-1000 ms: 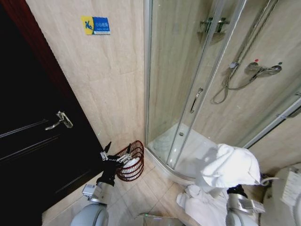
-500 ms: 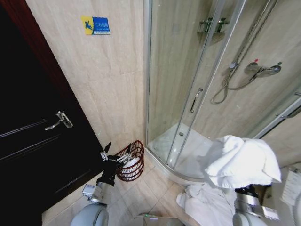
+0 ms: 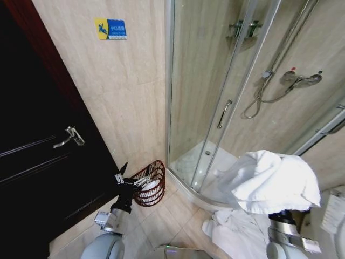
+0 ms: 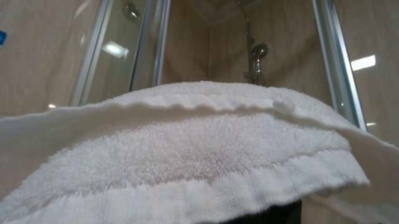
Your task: Discard the used towel into the hamper.
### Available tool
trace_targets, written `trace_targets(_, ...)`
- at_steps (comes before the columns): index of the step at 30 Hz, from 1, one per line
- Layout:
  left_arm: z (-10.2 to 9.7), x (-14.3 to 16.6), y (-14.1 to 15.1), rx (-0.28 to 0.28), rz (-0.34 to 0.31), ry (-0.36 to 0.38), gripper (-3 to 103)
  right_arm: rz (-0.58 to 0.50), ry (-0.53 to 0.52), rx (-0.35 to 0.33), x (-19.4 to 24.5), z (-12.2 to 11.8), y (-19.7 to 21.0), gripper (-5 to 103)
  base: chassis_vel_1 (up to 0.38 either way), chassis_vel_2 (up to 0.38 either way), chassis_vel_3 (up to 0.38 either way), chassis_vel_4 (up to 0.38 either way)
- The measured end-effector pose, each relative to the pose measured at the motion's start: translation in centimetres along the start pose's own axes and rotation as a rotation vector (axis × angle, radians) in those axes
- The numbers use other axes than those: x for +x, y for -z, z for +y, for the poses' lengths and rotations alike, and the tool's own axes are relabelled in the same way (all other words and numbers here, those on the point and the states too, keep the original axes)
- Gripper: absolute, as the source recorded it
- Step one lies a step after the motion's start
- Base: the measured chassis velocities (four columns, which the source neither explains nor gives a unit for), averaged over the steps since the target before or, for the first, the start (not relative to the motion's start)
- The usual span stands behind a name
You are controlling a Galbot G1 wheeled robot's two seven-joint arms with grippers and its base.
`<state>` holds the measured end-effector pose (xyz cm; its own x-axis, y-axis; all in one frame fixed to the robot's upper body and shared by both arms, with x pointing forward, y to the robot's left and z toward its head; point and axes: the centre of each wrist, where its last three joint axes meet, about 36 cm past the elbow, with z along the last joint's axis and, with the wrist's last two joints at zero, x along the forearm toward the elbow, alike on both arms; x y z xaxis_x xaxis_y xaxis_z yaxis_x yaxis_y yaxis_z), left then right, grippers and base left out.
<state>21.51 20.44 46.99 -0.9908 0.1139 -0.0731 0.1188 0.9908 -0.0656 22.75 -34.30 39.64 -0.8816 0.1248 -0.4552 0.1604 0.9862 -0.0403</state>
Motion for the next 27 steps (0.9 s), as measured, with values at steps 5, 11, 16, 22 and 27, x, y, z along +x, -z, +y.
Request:
trace_targets(5, 0.0, 0.0, 0.0, 0.0, 0.0, 0.0, 100, -0.005, 0.009, 0.0, 0.0, -0.2, 0.0, 11, 0.171, -0.174, -0.197, 0.17)
trace_targets(11, 0.0, 0.0, 0.0, 0.0, 0.0, 0.0, 100, -0.029, 0.018, 0.004, -0.5, -0.1, 0.4, 11, 0.123, -0.124, -0.133, 0.127)
trace_targets(16, 0.0, 0.0, 0.0, 0.0, 0.0, 0.0, 100, -0.047, 0.042, -0.001, -0.9, 0.1, 0.7, 11, 0.008, 0.004, 0.002, 0.011)
trace_targets(22, 0.0, 0.0, 0.0, 0.0, 0.0, 0.0, 100, -0.073, 0.08, -0.014, -1.8, 0.3, 0.5, 11, -0.018, 0.05, 0.068, -0.037)
trace_targets(27, 0.0, 0.0, 0.0, 0.0, 0.0, 0.0, 100, -0.072, 0.083, -0.048, -1.9, 0.3, 0.5, 11, 0.055, 0.028, 0.018, 0.033)
